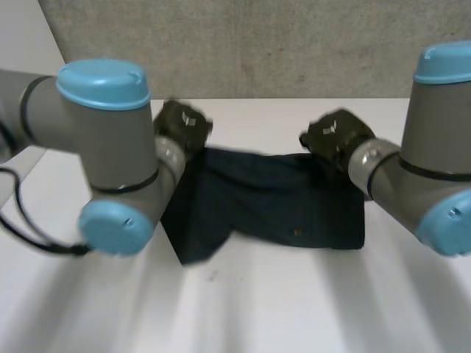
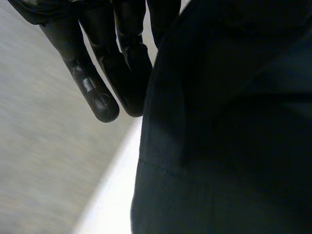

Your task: Fold the shorts.

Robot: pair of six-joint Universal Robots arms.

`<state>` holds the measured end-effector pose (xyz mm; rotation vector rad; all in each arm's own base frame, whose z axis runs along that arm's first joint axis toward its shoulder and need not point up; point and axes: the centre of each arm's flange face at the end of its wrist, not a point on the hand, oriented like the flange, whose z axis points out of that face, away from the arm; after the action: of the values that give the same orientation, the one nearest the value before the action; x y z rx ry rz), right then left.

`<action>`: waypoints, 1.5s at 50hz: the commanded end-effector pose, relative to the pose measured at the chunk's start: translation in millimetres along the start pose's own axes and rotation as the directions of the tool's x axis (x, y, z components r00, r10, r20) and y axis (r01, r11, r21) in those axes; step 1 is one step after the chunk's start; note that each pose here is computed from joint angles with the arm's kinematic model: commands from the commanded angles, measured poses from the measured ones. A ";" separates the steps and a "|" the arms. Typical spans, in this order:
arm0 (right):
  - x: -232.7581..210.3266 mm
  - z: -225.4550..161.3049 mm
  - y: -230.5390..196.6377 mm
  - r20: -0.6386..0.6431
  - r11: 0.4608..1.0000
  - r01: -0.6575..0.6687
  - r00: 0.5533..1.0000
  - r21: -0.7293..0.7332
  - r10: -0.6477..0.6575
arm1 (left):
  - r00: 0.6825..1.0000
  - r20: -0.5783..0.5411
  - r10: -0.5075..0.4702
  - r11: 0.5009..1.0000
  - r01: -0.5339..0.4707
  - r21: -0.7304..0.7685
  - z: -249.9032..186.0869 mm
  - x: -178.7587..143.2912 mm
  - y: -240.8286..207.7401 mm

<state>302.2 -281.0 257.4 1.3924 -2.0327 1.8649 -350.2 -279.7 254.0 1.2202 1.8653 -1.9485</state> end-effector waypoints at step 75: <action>35.0 -13.1 7.1 0.076 0.856 -0.509 0.854 -0.092 0.515 | 0.983 0.024 -0.182 0.982 0.183 -0.050 -37.9 8.3 37.0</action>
<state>278.8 -307.5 239.5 1.1535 -2.7452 1.6698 -310.2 -233.4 215.8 1.0861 2.1021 -1.9280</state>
